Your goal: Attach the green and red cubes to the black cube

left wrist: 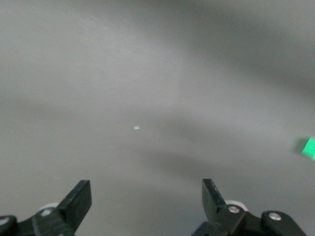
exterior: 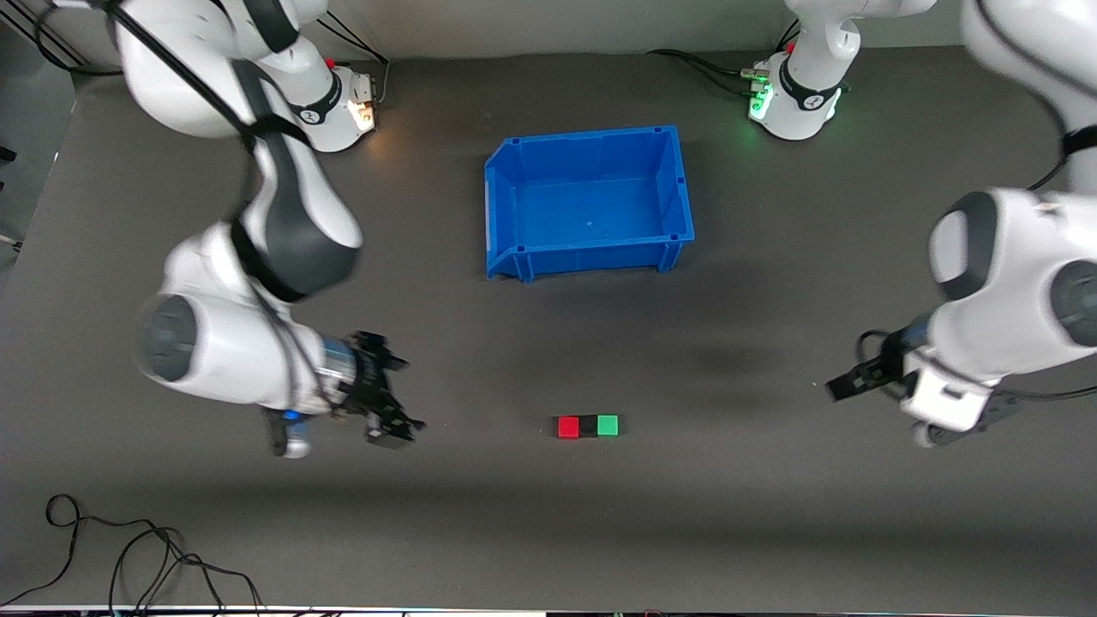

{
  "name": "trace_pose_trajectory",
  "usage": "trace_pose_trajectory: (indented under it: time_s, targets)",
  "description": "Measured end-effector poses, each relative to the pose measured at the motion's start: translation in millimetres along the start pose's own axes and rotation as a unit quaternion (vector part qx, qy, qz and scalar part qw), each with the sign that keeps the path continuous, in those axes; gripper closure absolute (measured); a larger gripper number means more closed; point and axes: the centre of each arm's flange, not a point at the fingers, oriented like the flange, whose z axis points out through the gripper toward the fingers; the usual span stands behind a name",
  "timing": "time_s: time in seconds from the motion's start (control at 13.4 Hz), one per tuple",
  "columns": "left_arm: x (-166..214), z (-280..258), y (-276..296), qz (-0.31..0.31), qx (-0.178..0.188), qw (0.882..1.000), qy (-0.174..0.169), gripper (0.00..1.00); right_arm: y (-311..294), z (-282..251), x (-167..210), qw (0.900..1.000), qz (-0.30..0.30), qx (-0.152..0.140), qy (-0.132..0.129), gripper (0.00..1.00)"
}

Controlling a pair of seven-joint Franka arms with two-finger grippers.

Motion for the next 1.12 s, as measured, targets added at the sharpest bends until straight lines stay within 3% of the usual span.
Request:
trace_pose_trajectory:
  time_s: [0.22,0.37,0.52,0.89,1.12]
  targets:
    - [-12.6,-50.7,-22.5,0.090,0.005,0.995,0.034,0.00,40.2,-64.9,29.0,0.994,-0.106,-0.028,-0.011,0.00]
    - [-24.8,-73.9,-24.0,0.136,0.008,0.990,0.045,0.00,63.2,-93.7,46.9,0.982,-0.181,-0.043,-0.016,0.00]
    - [-36.4,-91.3,-40.7,0.180,0.012,0.982,0.047,0.00,77.6,-104.8,65.8,0.963,-0.263,-0.057,-0.018,0.00]
    - [-75.3,-128.5,-62.6,0.195,0.017,0.980,0.029,0.00,94.1,-111.7,109.1,0.910,-0.407,-0.078,-0.003,0.00]
    - [-96.9,-149.7,-67.4,0.196,0.020,0.980,0.014,0.00,110.6,-119.9,132.9,0.898,-0.435,-0.071,0.005,0.00]
